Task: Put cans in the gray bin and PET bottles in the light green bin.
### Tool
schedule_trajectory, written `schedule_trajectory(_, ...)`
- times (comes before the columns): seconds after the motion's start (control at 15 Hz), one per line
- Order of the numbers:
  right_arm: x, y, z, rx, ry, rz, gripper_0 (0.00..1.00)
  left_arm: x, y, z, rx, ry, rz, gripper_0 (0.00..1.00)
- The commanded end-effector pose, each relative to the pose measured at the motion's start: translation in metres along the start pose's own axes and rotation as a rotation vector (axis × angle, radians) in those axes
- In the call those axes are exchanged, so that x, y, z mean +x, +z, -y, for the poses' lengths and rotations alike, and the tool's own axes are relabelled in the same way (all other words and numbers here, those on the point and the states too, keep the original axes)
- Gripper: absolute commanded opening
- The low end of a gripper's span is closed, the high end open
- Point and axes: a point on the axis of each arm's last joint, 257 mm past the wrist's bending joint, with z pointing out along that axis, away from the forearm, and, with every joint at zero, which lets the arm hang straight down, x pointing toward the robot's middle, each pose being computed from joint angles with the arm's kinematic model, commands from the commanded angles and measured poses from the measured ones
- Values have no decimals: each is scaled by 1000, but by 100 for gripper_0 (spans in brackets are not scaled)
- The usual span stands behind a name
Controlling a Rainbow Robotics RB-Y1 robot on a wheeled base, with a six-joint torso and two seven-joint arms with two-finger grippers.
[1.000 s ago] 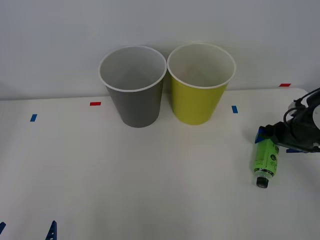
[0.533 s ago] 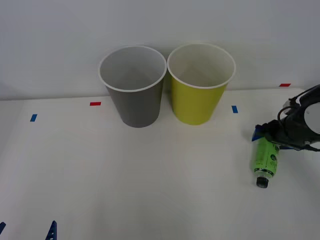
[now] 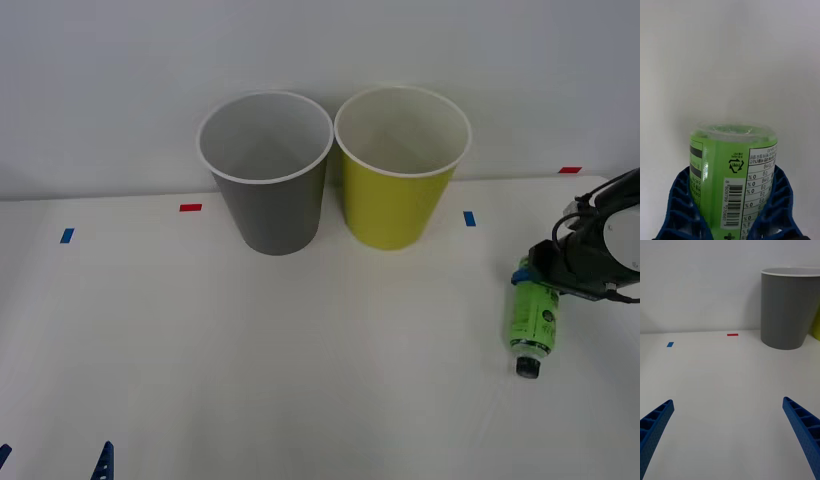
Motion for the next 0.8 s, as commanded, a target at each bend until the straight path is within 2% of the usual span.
schedule_trajectory(0.07, 0, 0, 0, 1, -5, 1, 0, 0, 0, 0, 0, 0, 0, 100)
schedule_trajectory(0.27, -6, 2, -3, -12, -31, 45, 0, 0, 0, 0, 0, 0, 0, 100)
schedule_trajectory(0.6, -11, -14, -4, -55, -42, 132, 0, 0, 0, 0, 0, 0, 0, 100)
schedule_trajectory(0.73, -12, -19, -8, -89, -20, 175, 0, 0, 0, 0, 0, 0, 0, 100)
schedule_trajectory(0.8, -15, -23, -9, -96, -44, 202, 0, 0, 0, 0, 0, 0, 0, 100)
